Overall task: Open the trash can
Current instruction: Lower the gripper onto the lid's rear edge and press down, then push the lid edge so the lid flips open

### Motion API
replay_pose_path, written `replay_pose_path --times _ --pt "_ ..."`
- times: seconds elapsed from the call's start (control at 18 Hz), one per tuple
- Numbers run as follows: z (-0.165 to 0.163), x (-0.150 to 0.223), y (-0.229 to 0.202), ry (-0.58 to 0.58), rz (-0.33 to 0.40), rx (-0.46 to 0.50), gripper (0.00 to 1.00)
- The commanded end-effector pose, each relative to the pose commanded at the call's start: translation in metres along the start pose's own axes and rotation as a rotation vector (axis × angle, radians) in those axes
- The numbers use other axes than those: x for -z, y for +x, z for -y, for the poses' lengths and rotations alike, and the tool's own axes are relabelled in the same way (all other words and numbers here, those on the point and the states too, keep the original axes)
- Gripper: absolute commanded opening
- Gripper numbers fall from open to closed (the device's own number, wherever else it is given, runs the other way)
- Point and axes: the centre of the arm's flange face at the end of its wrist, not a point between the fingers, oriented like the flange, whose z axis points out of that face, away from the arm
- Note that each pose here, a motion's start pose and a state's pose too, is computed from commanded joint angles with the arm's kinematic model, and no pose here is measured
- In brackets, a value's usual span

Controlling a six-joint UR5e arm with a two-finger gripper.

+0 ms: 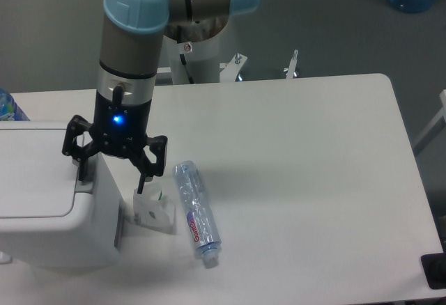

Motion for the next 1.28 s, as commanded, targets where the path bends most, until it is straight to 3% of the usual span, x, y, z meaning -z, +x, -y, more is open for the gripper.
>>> replay_pose_path --times 1.28 --pt "-0.0004 -0.0069 -0.0025 -0.009 -0.011 0.013 1.0"
